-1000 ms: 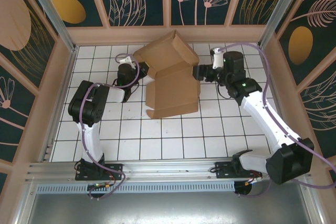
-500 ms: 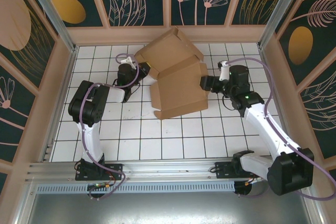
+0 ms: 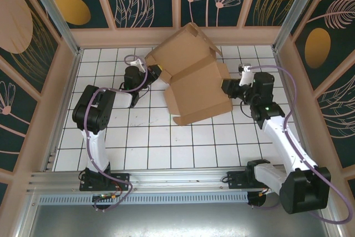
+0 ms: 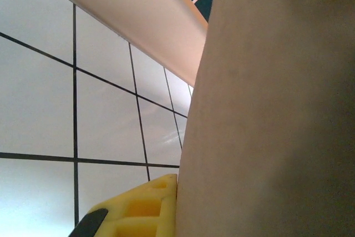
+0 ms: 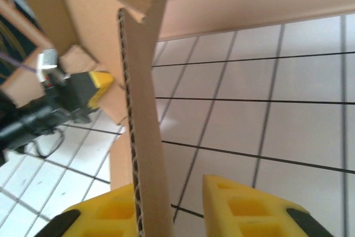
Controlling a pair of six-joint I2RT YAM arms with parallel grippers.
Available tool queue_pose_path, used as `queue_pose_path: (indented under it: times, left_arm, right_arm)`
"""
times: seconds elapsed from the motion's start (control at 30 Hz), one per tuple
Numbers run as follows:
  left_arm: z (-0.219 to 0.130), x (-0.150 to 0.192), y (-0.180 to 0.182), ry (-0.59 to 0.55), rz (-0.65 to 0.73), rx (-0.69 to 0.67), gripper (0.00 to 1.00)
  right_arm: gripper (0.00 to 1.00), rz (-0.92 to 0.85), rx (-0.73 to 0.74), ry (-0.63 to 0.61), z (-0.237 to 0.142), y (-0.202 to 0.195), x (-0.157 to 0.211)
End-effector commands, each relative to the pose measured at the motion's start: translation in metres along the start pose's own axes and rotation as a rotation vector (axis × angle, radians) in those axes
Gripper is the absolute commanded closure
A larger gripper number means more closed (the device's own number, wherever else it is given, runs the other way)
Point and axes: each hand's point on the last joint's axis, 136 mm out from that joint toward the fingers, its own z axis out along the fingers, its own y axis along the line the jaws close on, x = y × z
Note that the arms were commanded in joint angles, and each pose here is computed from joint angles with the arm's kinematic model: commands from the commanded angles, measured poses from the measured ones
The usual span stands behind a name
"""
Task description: Fold the paper box
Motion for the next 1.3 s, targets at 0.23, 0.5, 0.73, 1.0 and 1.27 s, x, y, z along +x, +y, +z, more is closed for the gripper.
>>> queue_pose_path:
  times: [0.23, 0.5, 0.73, 1.0, 1.27]
  left_arm:
    - [0.005, -0.008, -0.034, 0.021, 0.016, 0.150, 1.00]
    - [0.008, -0.006, -0.028, 0.026, 0.027, 0.124, 1.00]
    - [0.013, -0.004, -0.020, 0.034, 0.046, 0.102, 1.00]
    - [0.014, -0.004, -0.025, 0.055, 0.099, 0.110, 1.00]
    - [0.014, -0.005, -0.025, 0.060, 0.116, 0.093, 1.00]
  right_arm:
    - [1.00, -0.086, -0.446, -0.047, -0.027, 0.067, -0.005]
    - [0.41, -0.066, -0.359, -0.097, -0.031, 0.054, -0.027]
    - [0.23, -0.206, -0.418, -0.147, -0.051, 0.082, -0.065]
    - [0.30, -0.159, -0.219, -0.163, -0.036, 0.068, -0.136]
    - [0.56, -0.216, -0.173, -0.007, 0.015, 0.091, -0.139]
